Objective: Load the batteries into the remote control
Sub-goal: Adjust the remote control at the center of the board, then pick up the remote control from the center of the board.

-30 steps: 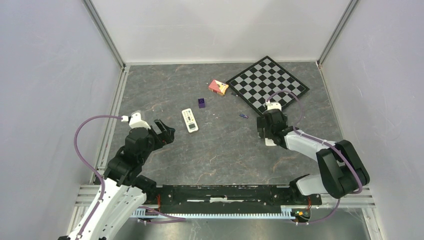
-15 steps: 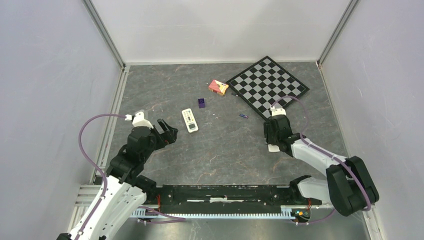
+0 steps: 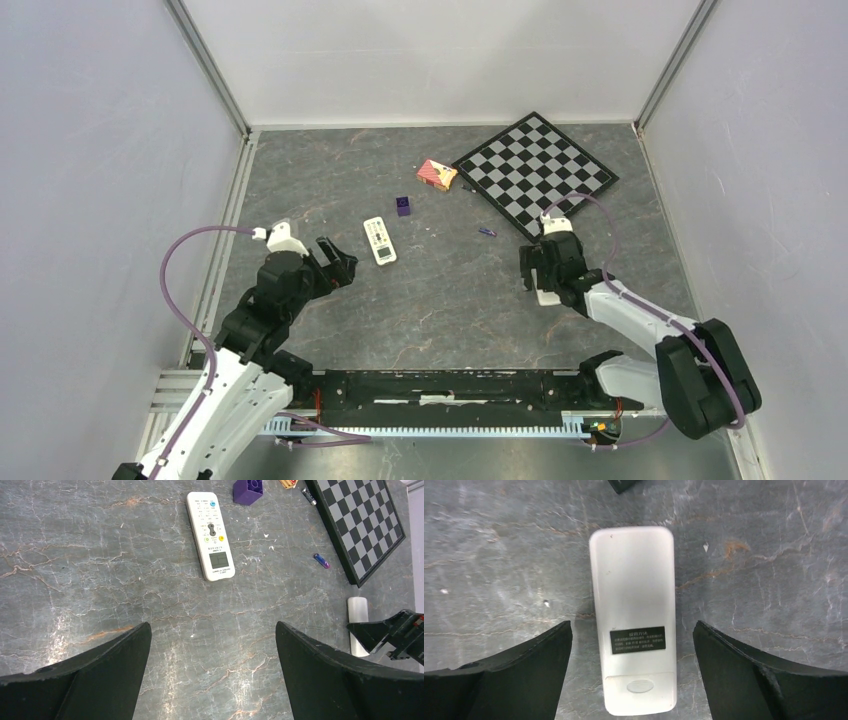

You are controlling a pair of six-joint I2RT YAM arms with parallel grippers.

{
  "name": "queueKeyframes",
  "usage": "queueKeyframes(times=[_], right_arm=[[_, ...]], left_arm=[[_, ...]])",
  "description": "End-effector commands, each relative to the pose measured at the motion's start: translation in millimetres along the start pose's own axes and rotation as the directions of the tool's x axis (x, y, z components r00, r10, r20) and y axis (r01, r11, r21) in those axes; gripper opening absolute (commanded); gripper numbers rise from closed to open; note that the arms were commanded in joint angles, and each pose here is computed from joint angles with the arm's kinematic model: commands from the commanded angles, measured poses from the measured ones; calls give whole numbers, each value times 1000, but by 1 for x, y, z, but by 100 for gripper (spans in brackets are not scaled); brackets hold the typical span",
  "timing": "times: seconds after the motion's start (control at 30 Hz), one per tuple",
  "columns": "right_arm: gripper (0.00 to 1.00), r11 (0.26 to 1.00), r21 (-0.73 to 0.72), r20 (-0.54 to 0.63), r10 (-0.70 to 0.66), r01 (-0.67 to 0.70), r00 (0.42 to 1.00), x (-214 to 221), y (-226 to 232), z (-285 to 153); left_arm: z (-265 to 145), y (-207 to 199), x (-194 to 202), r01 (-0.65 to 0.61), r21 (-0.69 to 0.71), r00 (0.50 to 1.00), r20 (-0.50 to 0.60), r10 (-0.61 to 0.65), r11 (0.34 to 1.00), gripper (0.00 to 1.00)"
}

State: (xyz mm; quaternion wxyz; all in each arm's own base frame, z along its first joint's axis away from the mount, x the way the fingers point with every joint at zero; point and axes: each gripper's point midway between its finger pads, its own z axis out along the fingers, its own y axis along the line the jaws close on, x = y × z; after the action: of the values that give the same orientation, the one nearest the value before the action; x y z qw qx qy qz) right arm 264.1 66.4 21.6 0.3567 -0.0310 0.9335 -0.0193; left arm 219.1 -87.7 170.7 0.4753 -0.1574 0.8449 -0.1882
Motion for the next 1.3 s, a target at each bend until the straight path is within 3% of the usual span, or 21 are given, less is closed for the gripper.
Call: queueKeyframes(times=[0.0, 0.13, 0.33, 0.5, 0.67, 1.0, 1.2, 1.27], right_arm=[[95, 994, -107, 173, -5, 23, 985, -66, 25, -21], [95, 964, -221, 290, -78, 146, 954, -100, 86, -40], [96, 893, -374, 379, -99, 249, 920, -107, 208, -54], [97, 878, -394, 398, -104, 273, 911, -106, 293, -45], [97, 874, -413, 374, -94, 257, 923, -103, 344, -25], [91, 887, -381, 329, -136, 263, 935, -86, 380, 16], [71, 916, -283, 344, -181, 286, 921, -90, 378, 32], [59, 923, -244, 354, -201, 298, 913, -93, 370, 33]], left_arm=[[2, -4, -13, 14, 3, 999, 52, -15, 1000, 100], [2, 0, -17, 31, -19, 997, 74, -30, 999, 100], [-10, 13, -29, 80, -66, 986, 152, -69, 995, 100], [-30, 26, -44, 127, -94, 963, 250, -100, 987, 100], [-45, 31, -49, 132, -89, 952, 287, -102, 987, 100], [-48, 29, -45, 134, -70, 957, 267, -111, 988, 100], [-44, 27, -43, 150, -58, 955, 266, -129, 987, 100], [-43, 23, -42, 150, -39, 956, 259, -135, 988, 100]])
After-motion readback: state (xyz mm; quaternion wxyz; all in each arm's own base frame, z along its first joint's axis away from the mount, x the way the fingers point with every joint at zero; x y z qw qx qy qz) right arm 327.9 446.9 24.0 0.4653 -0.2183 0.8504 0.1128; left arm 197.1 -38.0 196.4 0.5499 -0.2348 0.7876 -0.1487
